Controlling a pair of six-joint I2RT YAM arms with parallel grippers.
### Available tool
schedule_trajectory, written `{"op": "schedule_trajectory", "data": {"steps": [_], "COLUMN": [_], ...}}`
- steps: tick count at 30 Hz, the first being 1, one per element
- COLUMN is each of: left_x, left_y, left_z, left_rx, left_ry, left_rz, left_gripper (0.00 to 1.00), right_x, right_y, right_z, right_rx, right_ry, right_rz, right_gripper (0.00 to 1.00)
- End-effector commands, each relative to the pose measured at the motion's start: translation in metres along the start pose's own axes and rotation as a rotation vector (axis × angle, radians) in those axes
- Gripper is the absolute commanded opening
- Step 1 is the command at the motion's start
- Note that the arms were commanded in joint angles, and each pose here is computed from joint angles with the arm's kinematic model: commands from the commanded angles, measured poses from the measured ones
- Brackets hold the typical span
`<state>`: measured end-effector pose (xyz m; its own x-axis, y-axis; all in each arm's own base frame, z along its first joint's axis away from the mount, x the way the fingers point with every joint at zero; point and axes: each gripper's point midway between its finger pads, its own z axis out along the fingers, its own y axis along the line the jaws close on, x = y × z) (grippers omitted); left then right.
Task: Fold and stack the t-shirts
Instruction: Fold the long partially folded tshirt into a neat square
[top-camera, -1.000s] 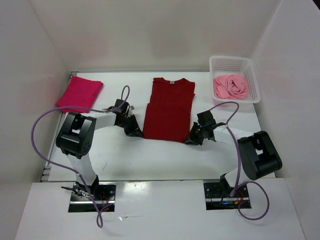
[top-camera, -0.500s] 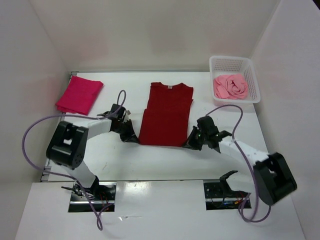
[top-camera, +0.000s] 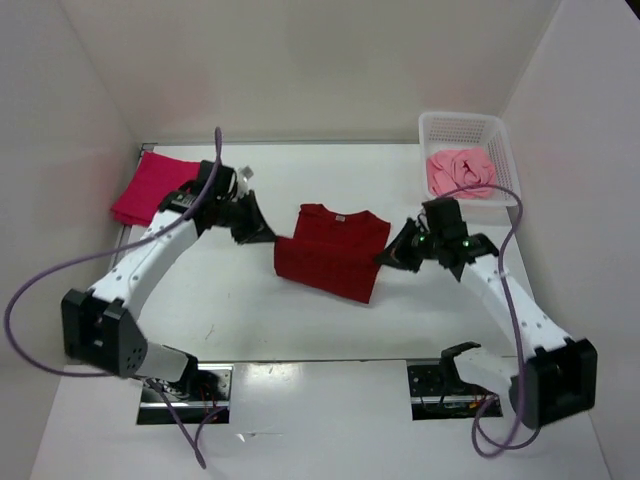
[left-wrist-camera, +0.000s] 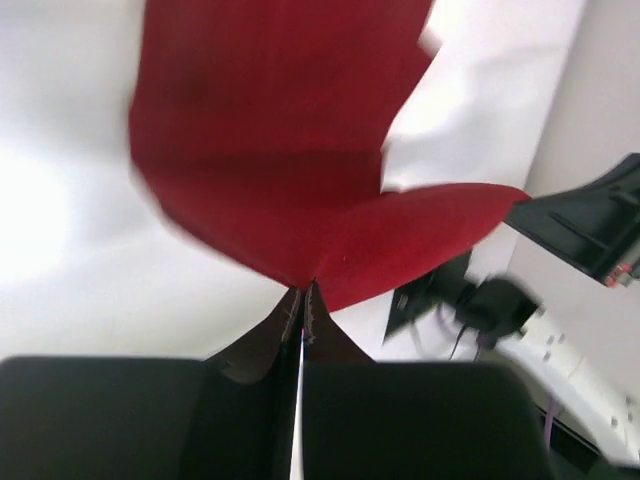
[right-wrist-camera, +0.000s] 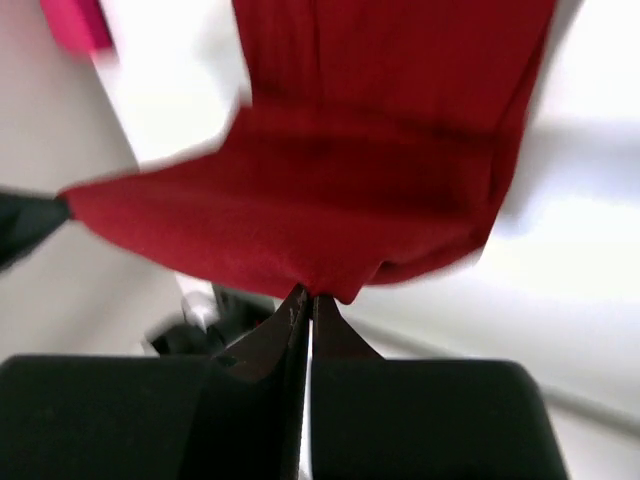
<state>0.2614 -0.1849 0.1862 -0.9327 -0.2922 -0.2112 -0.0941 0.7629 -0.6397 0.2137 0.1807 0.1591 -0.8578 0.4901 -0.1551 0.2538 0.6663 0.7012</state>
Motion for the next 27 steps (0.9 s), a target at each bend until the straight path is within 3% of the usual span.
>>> {"op": "schedule_trajectory", "data": {"steps": [1, 5, 8, 16, 17, 19, 20, 23, 27], "left_x": [-0.062, -0.145, -0.170, -0.230, -0.236, -0.240, -0.242, -0.233, -0.190], "left_y": [-0.021, -0.023, -0.004, 0.007, 0.002, -0.003, -0.006, -0.001, 0.018], "left_z": [0.031, 0.099, 0.148, 0.174, 0.174, 0.167, 0.164, 0.151, 0.150], "left_rx": [0.026, -0.030, -0.079, -0.097, -0.078, -0.049, -0.039, -0.035, -0.035], "left_ry": [-0.082, -0.141, -0.124, -0.249, -0.272, -0.279, -0.294, -0.288, -0.209], "left_rz": [0.050, 0.061, 0.031, -0.071, -0.059, -0.065, -0.039, 0.014, 0.049], "left_gripper": [0.00, 0.00, 0.00, 0.03, 0.06, 0.27, 0.36, 0.57, 0.69], "right_x": [-0.076, -0.151, -0.187, -0.252, -0.256, -0.260, -0.257, -0.258, -0.245], "right_y": [-0.002, -0.008, -0.014, -0.015, -0.012, -0.007, 0.000, 0.019, 0.027], "right_z": [0.008, 0.031, 0.058, 0.108, 0.109, 0.106, 0.104, 0.082, 0.052], "right_rx": [0.011, 0.058, 0.097, 0.150, 0.147, 0.148, 0.137, 0.115, 0.107], "right_ry": [-0.112, -0.199, -0.214, -0.284, -0.288, -0.300, -0.303, -0.358, -0.387], "right_rz": [-0.101, -0.134, -0.140, -0.140, -0.142, -0.136, -0.148, -0.176, -0.216], "right_gripper": [0.00, 0.00, 0.00, 0.01, 0.02, 0.08, 0.21, 0.47, 0.60]}}
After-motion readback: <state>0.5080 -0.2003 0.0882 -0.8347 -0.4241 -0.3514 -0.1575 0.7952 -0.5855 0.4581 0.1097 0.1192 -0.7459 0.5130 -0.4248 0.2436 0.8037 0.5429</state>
